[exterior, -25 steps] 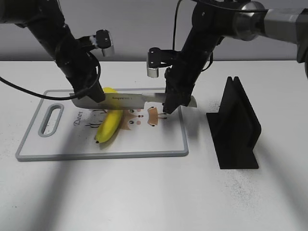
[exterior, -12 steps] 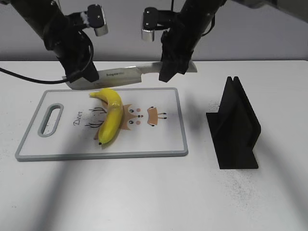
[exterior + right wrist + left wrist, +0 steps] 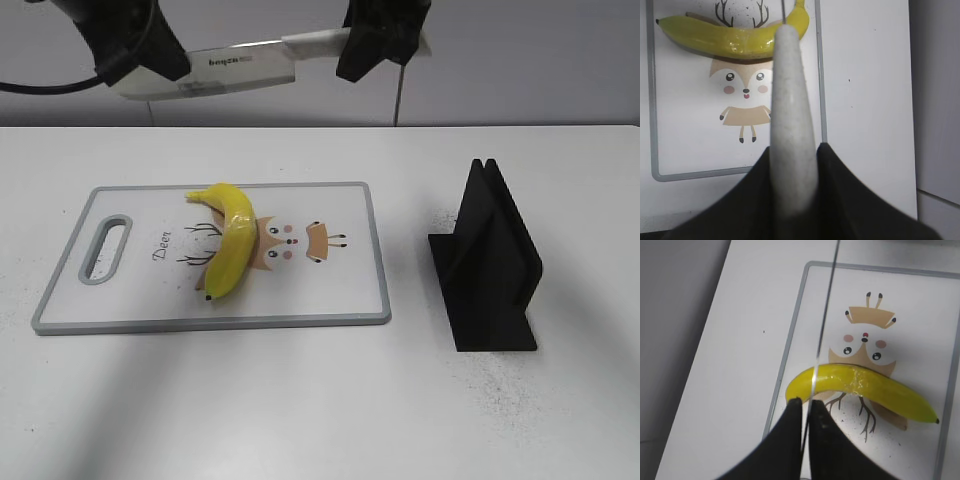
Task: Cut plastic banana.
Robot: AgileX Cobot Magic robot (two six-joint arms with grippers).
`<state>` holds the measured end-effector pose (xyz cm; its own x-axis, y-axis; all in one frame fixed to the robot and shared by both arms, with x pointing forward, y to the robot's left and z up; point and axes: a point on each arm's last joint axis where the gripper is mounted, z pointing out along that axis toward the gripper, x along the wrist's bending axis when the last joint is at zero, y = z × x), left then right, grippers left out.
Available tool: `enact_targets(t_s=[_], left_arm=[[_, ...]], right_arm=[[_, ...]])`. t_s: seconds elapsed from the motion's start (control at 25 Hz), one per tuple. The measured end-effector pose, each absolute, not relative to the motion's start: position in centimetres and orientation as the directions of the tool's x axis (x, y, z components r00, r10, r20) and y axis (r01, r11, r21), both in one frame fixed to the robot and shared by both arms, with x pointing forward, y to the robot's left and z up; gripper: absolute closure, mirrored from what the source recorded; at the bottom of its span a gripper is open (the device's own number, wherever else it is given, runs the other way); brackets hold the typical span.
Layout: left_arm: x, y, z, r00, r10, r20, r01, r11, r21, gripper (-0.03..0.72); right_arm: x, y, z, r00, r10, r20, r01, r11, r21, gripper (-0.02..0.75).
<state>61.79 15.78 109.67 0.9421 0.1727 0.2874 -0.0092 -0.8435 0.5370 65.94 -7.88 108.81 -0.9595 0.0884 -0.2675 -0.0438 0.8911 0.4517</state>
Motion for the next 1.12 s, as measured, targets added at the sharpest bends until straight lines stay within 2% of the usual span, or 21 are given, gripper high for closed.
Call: enact_targets(t_s=[0.36,0.44,0.52,0.68,0.76,0.88,1.12], left_arm=[[61.6,15.8,110.0,0.945,0.184,0.269,0.000,-0.825,0.565,0.697],[61.6,15.7,110.0,0.945,0.190,0.266,0.004,-0.820,0.572,0.673],[61.7,15.6,110.1,0.942,0.210,0.260,0.016,-0.806,0.592,0.592],[61.6,15.4,110.3,0.945,0.223,0.240,0.027,-0.784,0.620,0.295],[61.5,15.2,110.3,0.948,0.225,0.227,0.032,-0.773,0.633,0.172],[61.4,15.0,110.9,0.943,0.248,0.223,0.036,-0.741,0.670,0.100],[61.5,16.8,113.3,0.887,0.385,0.255,0.086,-0.680,0.728,0.085]], right_arm=[[65.9,-7.9,109.0,-0.957,0.055,-0.286,-0.082,0.892,0.445,0.563],[65.9,-8.0,109.0,-0.956,0.052,-0.288,-0.086,0.891,0.446,0.563],[65.9,-7.9,109.0,-0.957,0.053,-0.285,-0.085,0.889,0.451,0.568],[65.9,-7.9,109.0,-0.960,0.064,-0.273,-0.074,0.880,0.468,0.576],[65.8,-7.8,109.1,-0.960,0.067,-0.271,-0.073,0.878,0.474,0.576],[65.8,-7.7,109.2,-0.961,0.073,-0.268,-0.069,0.873,0.483,0.577],[65.9,-7.7,109.2,-0.960,0.080,-0.267,-0.063,0.871,0.487,0.577]])
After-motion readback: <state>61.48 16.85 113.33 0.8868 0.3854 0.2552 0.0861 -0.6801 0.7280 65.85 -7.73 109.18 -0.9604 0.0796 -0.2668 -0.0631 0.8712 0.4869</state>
